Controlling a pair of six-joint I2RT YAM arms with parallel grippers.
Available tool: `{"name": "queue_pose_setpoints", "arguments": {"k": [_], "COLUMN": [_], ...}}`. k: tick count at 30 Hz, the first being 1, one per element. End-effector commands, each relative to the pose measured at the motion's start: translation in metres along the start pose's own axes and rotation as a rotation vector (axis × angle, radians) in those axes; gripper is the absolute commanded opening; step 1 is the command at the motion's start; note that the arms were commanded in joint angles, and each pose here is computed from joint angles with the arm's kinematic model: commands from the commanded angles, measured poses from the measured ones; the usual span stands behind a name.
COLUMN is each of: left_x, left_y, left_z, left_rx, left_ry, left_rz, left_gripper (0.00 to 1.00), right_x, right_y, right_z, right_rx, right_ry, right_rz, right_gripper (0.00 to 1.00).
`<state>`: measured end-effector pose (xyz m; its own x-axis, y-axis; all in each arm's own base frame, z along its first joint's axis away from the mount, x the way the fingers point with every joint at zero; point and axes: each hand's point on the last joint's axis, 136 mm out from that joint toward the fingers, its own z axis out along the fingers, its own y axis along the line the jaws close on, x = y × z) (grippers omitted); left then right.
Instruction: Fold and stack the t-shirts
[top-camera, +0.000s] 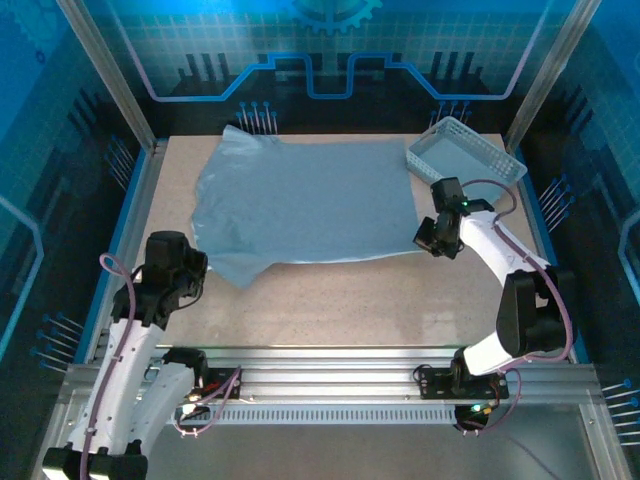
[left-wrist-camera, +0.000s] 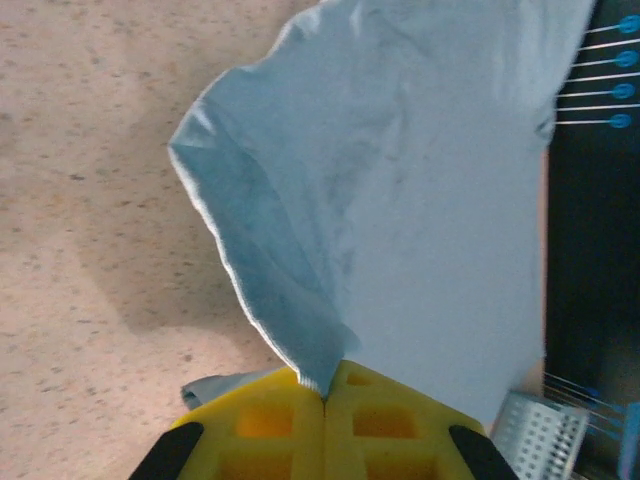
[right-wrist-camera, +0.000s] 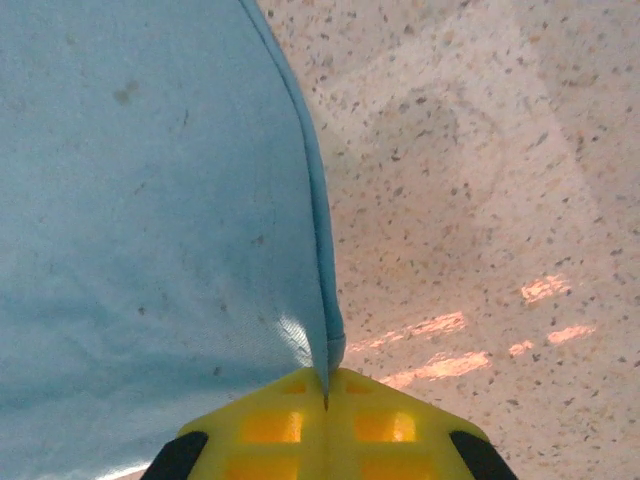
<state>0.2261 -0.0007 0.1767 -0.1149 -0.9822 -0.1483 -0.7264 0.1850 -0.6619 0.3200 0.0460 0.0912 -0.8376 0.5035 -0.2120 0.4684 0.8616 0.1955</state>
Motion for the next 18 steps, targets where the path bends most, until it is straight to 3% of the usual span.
{"name": "queue_pose_setpoints", "arguments": {"k": [1, 6, 11, 18], "left_x": [-0.004, 0.026, 0.021, 0.058], "left_y": [0.031, 0.079, 0.079, 0.077], "left_z": [-0.005, 0.011, -0.003, 0.039], "left_rx": [-0.107, -0.263, -0.193, -0.149], "left_ry": [-0.036, 0.102, 0.031, 0.197], "left_rz": [0.016, -0.038, 0.025, 0.007], "left_gripper": [0.00, 0.00, 0.00, 0.00], "right_x": [-0.001, 0.017, 0.028, 0.023], "right_y": [-0.020, -0.035, -0.052, -0.057], "right_z": [-0.004, 0.009, 0.013, 0.026], "right_rx": [0.067, 0.117, 0.172, 0.221], "right_ry": [0.009, 0.064, 0.076, 0.090], "right_rz": [-0.010, -0.013, -0.016, -0.022], "right_gripper": [0.00, 0.00, 0.00, 0.00]}}
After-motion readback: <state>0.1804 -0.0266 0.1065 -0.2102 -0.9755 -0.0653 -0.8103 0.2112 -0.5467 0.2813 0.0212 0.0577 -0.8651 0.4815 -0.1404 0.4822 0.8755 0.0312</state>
